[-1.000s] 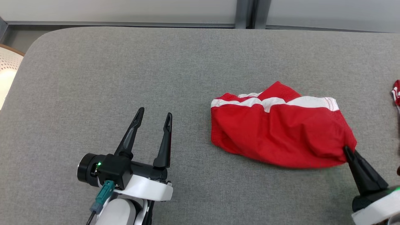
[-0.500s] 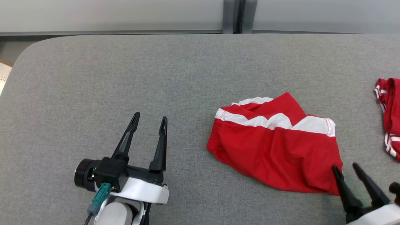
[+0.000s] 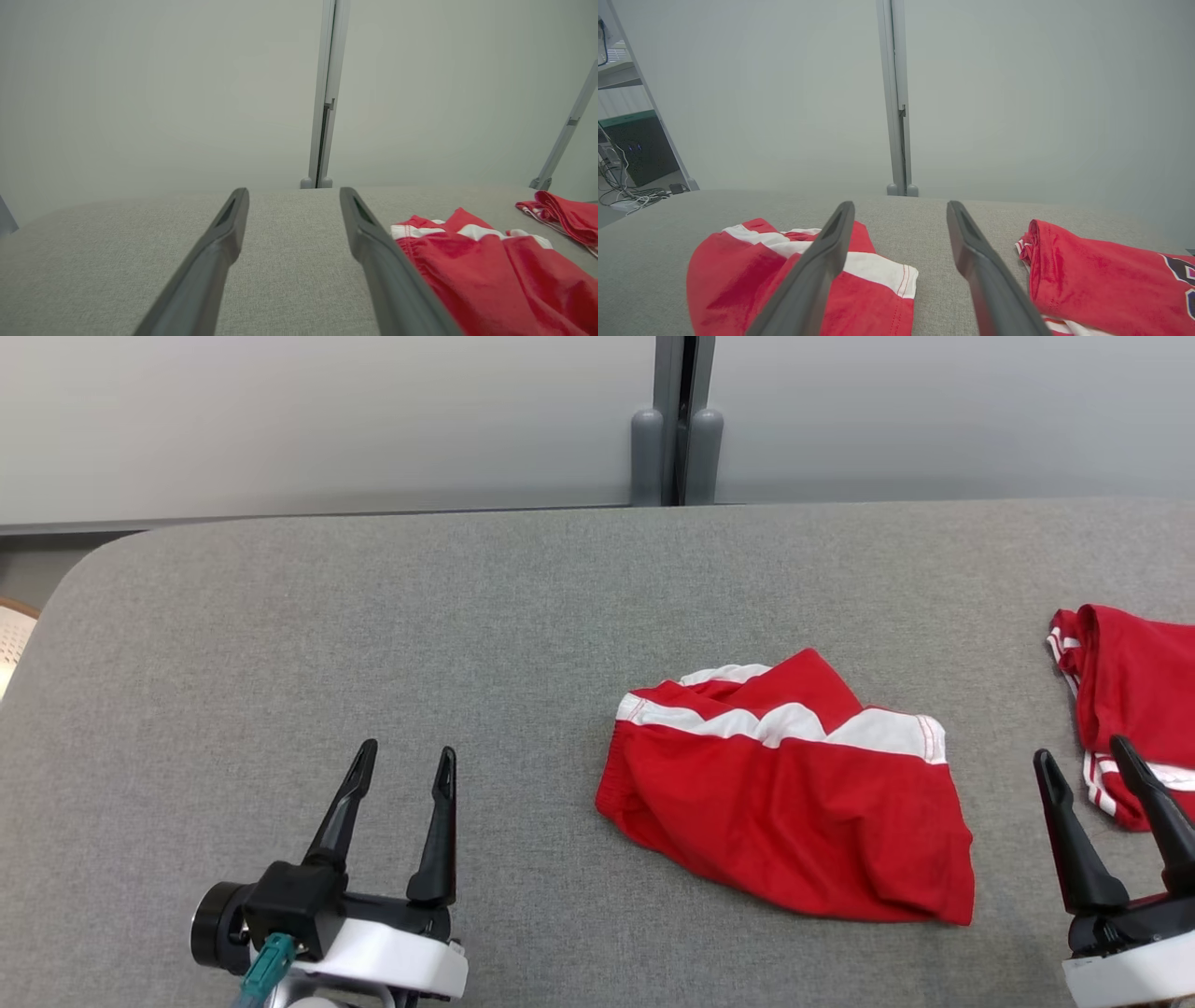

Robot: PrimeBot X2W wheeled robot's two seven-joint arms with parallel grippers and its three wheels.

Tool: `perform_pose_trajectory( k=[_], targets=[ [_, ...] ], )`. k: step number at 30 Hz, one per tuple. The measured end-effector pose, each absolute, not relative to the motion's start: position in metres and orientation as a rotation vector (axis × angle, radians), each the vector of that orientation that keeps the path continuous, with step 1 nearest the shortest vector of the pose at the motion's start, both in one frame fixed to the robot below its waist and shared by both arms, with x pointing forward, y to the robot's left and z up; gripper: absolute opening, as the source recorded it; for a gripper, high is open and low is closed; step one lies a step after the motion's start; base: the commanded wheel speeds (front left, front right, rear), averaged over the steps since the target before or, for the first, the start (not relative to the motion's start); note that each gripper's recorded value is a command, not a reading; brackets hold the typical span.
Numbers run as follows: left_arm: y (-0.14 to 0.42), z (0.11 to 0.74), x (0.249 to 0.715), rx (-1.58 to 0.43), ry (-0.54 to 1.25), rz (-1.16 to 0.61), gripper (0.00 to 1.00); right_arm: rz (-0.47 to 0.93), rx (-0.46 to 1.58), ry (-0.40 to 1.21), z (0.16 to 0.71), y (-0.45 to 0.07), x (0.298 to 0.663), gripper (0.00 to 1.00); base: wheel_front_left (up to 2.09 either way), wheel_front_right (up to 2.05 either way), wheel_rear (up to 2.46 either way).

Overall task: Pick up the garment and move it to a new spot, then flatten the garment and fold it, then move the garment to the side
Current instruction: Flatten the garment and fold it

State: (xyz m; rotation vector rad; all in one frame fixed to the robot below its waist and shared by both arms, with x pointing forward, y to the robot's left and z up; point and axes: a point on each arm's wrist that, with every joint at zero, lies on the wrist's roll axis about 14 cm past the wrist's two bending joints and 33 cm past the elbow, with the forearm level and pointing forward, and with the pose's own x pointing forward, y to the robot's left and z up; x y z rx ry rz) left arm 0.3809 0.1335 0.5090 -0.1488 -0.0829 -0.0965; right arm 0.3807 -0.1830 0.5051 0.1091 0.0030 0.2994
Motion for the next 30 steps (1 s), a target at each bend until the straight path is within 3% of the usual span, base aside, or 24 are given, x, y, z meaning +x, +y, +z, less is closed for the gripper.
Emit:
perform_pose_trajectory(
  k=[20, 30],
  targets=[
    [0.131, 0.501, 0.375, -0.136, -0.057, -0.113, 1.00, 0.264, 0.115, 0.015, 0.510, -0.182, 0.369, 1.00, 0.00, 0.00, 0.00],
    [0.060, 0.499, 0.431, -0.122, 0.054, -0.328, 1.00, 0.274, 0.128, 0.065, 0.495, -0.185, 0.381, 1.00, 0.00, 0.00, 0.00]
  ],
)
